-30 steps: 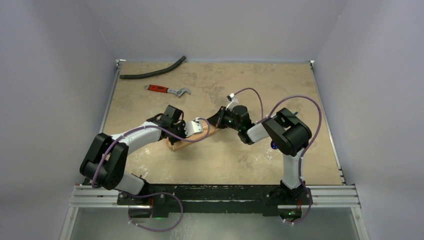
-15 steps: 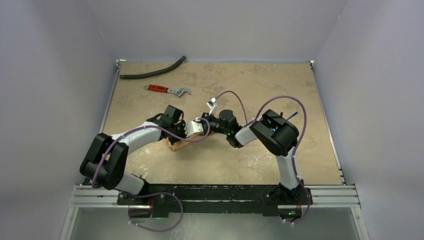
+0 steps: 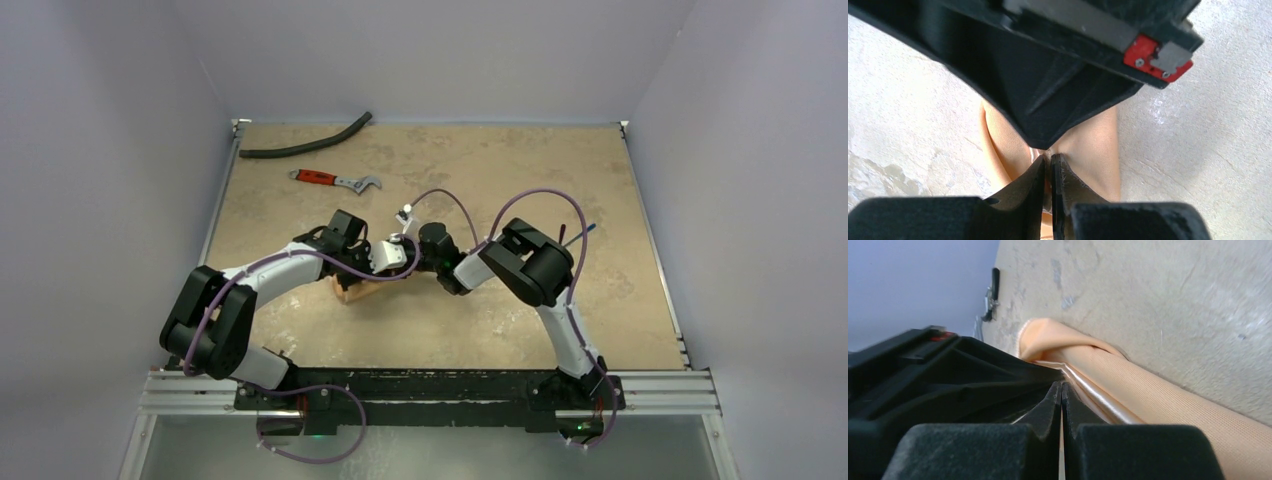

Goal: Fold the napkin into a case and place the utensils inside
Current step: Smooth out the smaller rectangle-folded napkin at the center of the board.

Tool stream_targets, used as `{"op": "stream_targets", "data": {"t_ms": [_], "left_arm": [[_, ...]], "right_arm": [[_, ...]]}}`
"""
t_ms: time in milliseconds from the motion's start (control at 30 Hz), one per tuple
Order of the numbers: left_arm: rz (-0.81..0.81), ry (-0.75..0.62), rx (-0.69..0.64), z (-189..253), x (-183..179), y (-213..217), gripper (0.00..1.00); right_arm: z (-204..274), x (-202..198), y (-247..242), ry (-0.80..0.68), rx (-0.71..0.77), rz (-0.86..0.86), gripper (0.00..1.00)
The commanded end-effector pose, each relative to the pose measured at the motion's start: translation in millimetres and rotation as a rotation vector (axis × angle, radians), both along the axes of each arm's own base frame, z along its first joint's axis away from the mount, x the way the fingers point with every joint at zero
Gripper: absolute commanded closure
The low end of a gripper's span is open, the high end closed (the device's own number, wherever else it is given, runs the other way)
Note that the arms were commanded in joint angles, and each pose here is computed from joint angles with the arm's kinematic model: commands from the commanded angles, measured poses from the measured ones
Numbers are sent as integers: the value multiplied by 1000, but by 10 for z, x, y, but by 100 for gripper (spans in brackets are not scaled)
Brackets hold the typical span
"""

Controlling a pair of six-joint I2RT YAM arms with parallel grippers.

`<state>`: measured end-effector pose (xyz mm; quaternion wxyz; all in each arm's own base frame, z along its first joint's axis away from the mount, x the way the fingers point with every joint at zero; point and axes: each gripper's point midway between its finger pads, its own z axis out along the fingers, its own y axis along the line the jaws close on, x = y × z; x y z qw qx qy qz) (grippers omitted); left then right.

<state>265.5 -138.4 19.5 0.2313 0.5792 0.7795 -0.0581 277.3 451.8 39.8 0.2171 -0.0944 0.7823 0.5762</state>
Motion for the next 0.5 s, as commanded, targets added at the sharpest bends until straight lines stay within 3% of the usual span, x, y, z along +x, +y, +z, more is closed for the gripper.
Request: {"op": "stream_targets", "data": {"t_ms": [0, 233, 467], "left_arm": [[50, 29, -27, 136, -30, -20, 89], [109, -44, -33, 456, 104, 5, 83], [165, -12, 18, 440, -55, 173, 82]], "right_arm": [[-102, -75, 98, 30, -29, 16, 100], [-413, -29, -5, 44, -132, -54, 100], [-280, 51, -12, -31, -174, -112, 100]]}}
